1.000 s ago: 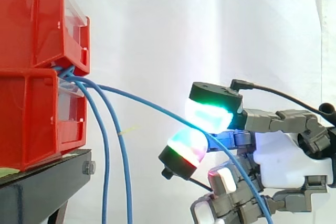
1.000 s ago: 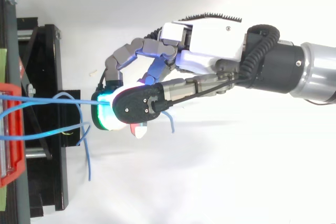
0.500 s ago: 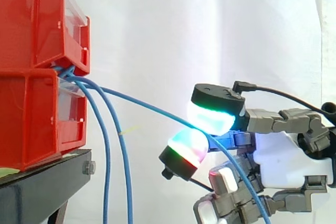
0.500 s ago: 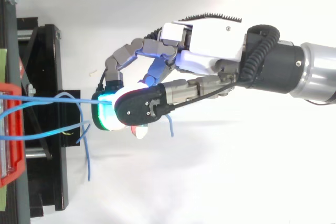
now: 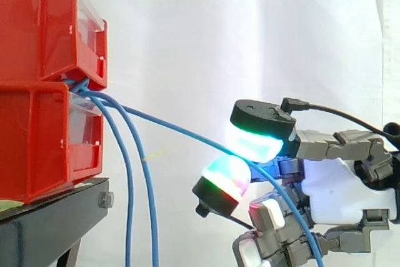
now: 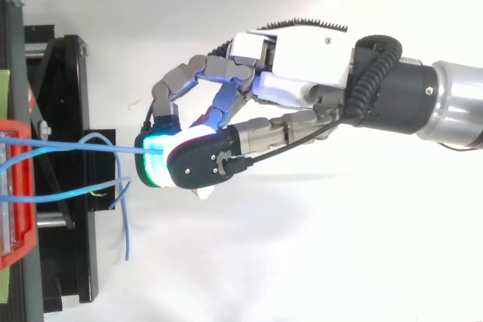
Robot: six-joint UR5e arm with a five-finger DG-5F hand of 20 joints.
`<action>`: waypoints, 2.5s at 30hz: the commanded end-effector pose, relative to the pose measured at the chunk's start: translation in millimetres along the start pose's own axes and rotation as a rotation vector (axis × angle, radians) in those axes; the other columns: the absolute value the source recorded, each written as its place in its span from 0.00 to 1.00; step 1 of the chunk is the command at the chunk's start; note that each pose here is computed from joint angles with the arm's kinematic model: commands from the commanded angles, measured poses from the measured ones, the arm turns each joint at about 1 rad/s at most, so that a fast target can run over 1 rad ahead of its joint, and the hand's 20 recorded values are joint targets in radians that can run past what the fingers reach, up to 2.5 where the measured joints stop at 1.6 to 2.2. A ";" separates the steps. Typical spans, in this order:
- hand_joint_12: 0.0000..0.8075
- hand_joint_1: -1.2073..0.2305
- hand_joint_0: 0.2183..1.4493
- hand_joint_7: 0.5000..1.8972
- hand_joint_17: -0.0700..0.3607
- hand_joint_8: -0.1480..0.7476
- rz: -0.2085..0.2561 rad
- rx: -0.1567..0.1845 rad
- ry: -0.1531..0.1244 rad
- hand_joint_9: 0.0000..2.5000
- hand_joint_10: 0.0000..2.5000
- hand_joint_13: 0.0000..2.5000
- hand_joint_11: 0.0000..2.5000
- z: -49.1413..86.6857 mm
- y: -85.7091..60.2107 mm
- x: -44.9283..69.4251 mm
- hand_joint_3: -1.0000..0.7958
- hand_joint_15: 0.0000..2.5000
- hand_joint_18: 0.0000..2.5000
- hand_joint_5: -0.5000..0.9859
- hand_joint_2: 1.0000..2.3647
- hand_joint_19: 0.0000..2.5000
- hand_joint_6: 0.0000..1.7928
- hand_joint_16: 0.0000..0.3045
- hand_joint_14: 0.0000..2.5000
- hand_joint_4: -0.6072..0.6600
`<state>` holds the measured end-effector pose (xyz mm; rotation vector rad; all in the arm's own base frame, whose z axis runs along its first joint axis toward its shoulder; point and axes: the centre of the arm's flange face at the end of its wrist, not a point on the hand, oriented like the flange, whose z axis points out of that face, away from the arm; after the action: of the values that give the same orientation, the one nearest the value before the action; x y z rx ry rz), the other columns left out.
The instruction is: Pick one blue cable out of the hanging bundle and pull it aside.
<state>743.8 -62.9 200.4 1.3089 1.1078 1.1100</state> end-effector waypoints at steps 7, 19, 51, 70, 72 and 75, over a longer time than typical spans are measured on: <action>0.43 0.27 0.34 0.43 0.47 0.49 0.000 0.000 0.000 0.49 0.01 0.39 0.28 0.0 0.0 -0.1 0.56 0.25 0.32 0.29 0.03 0.18 0.52 0.19 0.01 0.43; 0.42 0.28 0.34 0.44 0.46 0.49 0.000 0.000 0.001 0.49 0.01 0.39 0.29 -0.1 -0.1 1.0 0.57 0.26 0.32 0.29 0.02 0.19 0.52 0.19 0.01 0.43; 0.43 0.29 0.33 0.43 0.46 0.49 0.000 0.000 0.001 0.49 0.01 0.41 0.29 -0.1 -0.1 1.0 0.57 0.28 0.32 0.29 0.07 0.19 0.52 0.19 0.01 0.42; 0.43 0.29 0.33 0.43 0.46 0.49 0.000 0.000 -0.002 0.49 0.01 0.40 0.29 0.0 0.0 -0.3 0.57 0.28 0.32 0.29 0.09 0.19 0.52 0.19 0.01 0.41; 0.43 0.29 0.33 0.42 0.46 0.50 0.000 0.000 0.000 0.49 0.01 0.40 0.28 -0.1 0.0 0.9 0.57 0.28 0.33 0.29 0.09 0.19 0.52 0.19 0.01 0.41; 0.43 0.29 0.33 0.42 0.46 0.49 0.000 0.000 0.000 0.49 0.01 0.40 0.28 0.0 0.0 -0.1 0.57 0.28 0.32 0.29 0.09 0.19 0.52 0.19 0.01 0.41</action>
<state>743.8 -62.5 200.5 1.3090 1.1073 1.1095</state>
